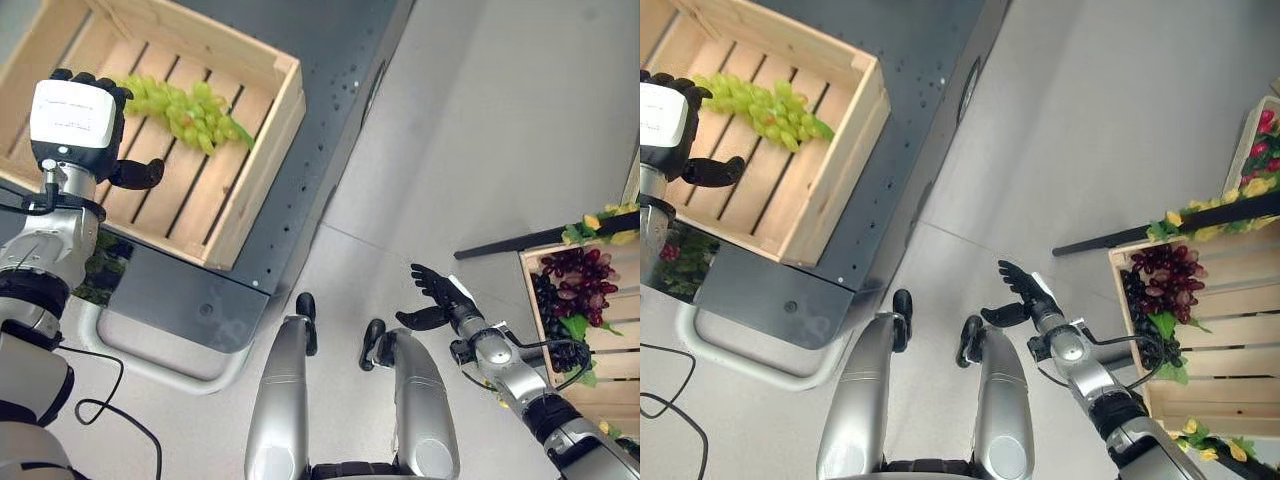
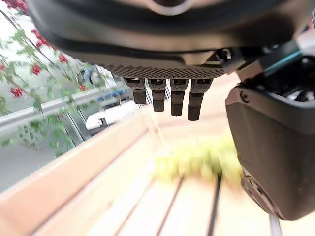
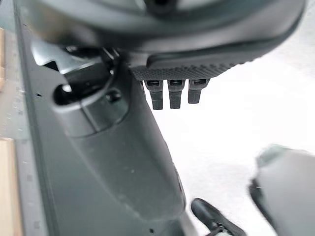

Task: Pick up the fruits from the basket on one side to the basket on the other side

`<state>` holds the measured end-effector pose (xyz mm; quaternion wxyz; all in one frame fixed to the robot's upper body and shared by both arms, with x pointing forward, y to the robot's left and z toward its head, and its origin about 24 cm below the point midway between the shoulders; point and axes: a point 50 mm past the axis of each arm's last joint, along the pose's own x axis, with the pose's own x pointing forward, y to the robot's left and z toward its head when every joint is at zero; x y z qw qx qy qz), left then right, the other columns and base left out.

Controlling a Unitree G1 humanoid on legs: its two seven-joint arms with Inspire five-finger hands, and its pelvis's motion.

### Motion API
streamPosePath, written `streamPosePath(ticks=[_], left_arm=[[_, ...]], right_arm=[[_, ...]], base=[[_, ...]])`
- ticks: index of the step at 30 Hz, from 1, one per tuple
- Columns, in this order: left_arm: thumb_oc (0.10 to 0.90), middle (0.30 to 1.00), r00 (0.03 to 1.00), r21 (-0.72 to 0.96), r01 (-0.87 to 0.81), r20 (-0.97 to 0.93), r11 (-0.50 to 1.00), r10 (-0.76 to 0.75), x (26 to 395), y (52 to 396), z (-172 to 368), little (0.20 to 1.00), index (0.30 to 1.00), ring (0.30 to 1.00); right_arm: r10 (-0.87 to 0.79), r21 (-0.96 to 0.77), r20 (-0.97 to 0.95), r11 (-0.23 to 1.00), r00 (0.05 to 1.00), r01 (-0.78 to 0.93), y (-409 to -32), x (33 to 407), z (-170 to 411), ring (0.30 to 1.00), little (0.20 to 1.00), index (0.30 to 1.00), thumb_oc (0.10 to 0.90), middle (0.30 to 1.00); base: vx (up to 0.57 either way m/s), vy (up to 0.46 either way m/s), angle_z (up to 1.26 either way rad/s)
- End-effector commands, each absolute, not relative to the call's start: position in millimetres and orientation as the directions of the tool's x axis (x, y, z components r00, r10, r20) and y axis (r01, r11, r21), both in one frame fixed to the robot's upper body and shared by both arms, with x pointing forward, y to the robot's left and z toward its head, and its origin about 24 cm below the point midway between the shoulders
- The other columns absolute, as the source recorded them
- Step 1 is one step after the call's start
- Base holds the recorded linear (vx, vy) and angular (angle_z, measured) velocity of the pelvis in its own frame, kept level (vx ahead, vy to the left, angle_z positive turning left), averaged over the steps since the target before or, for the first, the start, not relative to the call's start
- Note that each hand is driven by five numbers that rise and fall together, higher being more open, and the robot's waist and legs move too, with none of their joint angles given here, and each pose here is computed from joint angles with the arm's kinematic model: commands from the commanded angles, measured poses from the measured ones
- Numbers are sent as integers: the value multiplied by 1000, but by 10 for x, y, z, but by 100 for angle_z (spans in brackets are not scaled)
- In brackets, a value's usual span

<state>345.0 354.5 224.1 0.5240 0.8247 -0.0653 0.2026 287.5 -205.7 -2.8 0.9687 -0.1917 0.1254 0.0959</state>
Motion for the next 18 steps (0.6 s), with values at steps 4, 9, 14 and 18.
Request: streamPosePath(ticks=[4, 9, 14, 18], left_arm=[[800, 900, 779, 694, -408, 604, -593, 171, 3214, 3853, 2894, 900, 900, 900], [800, 900, 681, 590, -487, 718, -644, 142, 3151, 3865, 3049, 900, 900, 900], [800, 900, 568, 453, -587, 821, -671, 57, 3141, 3751, 3267, 900, 900, 900], [800, 900, 487, 387, -632, 872, -672, 44, 3126, 3707, 3370, 900, 900, 900]], right_arm=[[146, -369, -162, 908, 976, -197, -2204, 2948, 253, 900, 900, 900, 800, 900], [140, -357, -162, 914, 977, -191, -2247, 2931, 239, 900, 900, 900, 800, 900], [169, -327, -168, 920, 971, -217, -2161, 2879, 164, 900, 900, 900, 800, 900], [177, -310, -168, 924, 970, -222, -2089, 2855, 126, 900, 900, 900, 800, 900]], base=[[-16, 3, 1], [-11, 19, -1], [0, 0, 0], [4, -3, 5]])
